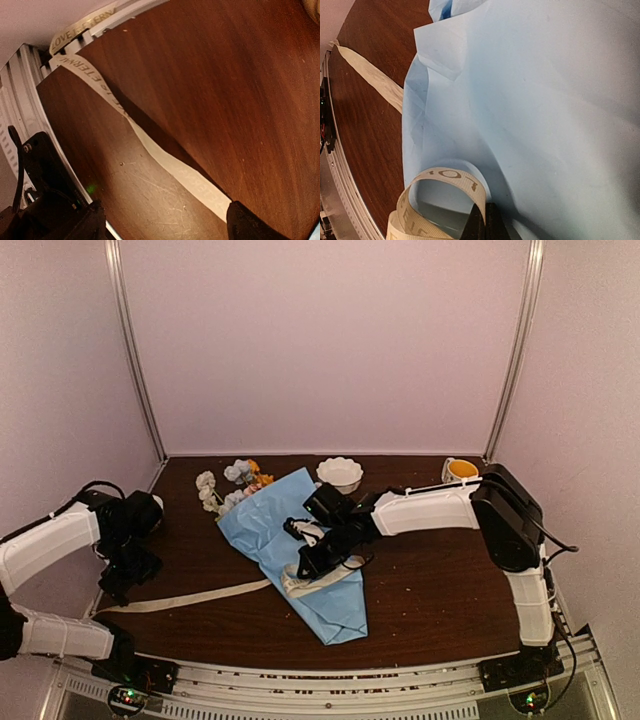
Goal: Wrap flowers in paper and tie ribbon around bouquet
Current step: Pick up the left side of the ribbon at the corner of the board.
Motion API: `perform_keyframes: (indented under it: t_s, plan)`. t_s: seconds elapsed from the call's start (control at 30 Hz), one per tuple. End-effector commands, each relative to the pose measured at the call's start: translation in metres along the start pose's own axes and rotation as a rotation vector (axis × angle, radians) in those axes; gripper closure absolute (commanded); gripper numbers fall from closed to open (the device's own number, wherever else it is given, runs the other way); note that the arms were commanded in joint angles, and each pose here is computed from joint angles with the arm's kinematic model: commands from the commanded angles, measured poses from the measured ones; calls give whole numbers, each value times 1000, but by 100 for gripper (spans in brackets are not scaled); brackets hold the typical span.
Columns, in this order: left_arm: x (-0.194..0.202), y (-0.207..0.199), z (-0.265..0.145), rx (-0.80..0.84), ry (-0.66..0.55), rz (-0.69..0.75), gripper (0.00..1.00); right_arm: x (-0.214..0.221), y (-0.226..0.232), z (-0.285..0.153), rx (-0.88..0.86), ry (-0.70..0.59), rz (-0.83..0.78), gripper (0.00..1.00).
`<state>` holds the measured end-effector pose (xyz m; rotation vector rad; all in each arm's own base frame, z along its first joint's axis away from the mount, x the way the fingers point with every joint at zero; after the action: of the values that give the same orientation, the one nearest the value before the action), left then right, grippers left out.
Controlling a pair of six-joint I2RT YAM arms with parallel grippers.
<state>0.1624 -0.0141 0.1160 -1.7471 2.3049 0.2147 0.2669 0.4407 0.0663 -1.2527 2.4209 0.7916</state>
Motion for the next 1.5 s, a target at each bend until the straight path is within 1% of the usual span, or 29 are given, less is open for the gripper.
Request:
perform_keyframes:
  t_s: [0.0,0.1,0.27,0.37,0.43,0.5,0.53,0.6,0.67,0.8,0.83,0.9,0.93,1.03,1.17,1.33,1.43,1.47]
  plan:
    - [-13,19,18,-97,-8,-239,14,-7,5,-16,6,-46,-20,100]
    - [-8,26,36,-113,60,-338,15,-4,6,-17,1,-50,-18,100]
    - [-6,19,58,-93,83,-435,13,-3,8,-15,-19,-47,-16,100]
    - [-11,15,69,-147,96,-419,12,-1,8,-16,-16,-40,-22,100]
    - [-13,12,77,-196,99,-376,12,0,7,-16,-11,-35,-25,100]
    - [-10,13,84,-241,126,-367,12,0,8,-17,-9,-35,-28,100]
    - [-12,11,83,-241,125,-365,14,0,7,-17,-8,-34,-27,100]
    - [-13,11,84,-234,116,-375,25,0,7,-17,-12,-34,-27,100]
    - [-10,13,85,-227,130,-394,42,0,8,-17,-15,-33,-26,100]
    - [-4,17,88,-200,150,-411,85,-1,8,-18,-13,-28,-32,100]
    - [-4,17,88,-194,149,-416,90,-2,8,-18,-13,-28,-34,100]
    - [-4,16,88,-174,151,-413,97,-2,8,-18,-14,-25,-34,100]
    - [-4,13,87,-155,156,-402,100,-2,8,-18,-14,-24,-34,100]
    - [-9,1,79,-80,162,-378,100,-2,8,-19,-15,-25,-33,100]
    - [-20,-10,62,18,112,-369,100,-5,9,-20,-19,-33,-24,100]
    - [-31,-12,41,125,52,-366,100,-7,9,-22,-15,-38,-15,100]
    - [-37,-27,21,216,7,-310,100,-7,10,-20,-25,-39,-8,100]
    - [-38,-38,13,266,-8,-270,100,-7,10,-20,-29,-40,-4,100]
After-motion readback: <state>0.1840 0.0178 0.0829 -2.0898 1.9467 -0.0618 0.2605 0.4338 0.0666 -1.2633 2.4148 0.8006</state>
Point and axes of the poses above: each gripper's point midway between its finger pads, its own z axis out along the fingers, its own y axis along the line the jaws close on, x = y × z, the point moved 3 cm from there along -z, back along the fingers, and after that the axes turned 13 degrees about -z, right-handed, at the moved point
